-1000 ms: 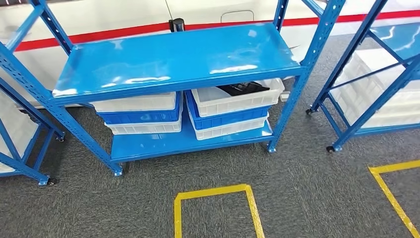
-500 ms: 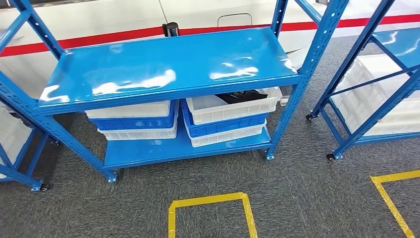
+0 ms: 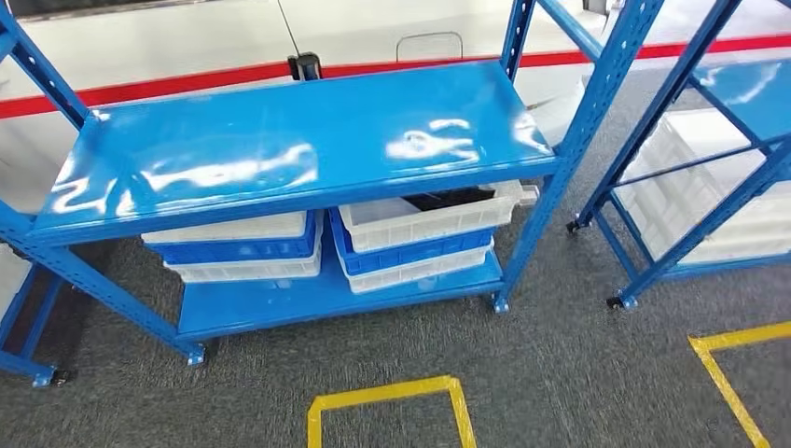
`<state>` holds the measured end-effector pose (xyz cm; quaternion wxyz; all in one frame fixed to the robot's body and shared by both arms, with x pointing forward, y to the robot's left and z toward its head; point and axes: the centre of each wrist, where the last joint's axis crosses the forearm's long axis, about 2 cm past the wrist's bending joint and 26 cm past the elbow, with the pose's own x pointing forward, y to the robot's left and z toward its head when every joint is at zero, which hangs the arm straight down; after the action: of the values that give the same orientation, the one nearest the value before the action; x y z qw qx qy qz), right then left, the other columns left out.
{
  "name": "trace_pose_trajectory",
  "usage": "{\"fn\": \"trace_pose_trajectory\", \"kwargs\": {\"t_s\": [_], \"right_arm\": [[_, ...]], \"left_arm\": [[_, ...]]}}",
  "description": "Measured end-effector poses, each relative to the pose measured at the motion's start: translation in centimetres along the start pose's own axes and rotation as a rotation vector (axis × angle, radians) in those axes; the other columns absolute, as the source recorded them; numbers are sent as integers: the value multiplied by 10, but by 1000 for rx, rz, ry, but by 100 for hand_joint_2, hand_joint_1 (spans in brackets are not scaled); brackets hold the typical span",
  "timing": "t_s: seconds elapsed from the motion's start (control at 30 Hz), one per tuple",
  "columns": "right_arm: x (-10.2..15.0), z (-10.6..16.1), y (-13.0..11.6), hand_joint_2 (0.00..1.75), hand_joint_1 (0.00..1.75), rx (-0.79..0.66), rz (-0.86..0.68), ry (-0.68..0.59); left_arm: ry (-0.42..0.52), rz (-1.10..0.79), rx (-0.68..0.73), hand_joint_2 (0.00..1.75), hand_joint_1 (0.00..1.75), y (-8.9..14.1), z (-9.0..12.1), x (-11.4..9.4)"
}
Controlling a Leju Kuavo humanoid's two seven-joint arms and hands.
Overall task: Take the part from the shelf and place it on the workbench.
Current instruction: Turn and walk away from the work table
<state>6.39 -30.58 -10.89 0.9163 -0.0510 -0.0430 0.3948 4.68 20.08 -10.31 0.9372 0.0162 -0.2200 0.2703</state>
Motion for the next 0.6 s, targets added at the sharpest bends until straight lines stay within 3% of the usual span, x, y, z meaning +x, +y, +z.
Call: {"fn": "trace_pose_trajectory", "kwargs": {"t_s": [0.6], "right_arm": [[-1, 0, -5, 0, 0, -11, 15, 4]], "left_arm": [[7, 3, 1, 0, 0, -3, 0, 1]]}}
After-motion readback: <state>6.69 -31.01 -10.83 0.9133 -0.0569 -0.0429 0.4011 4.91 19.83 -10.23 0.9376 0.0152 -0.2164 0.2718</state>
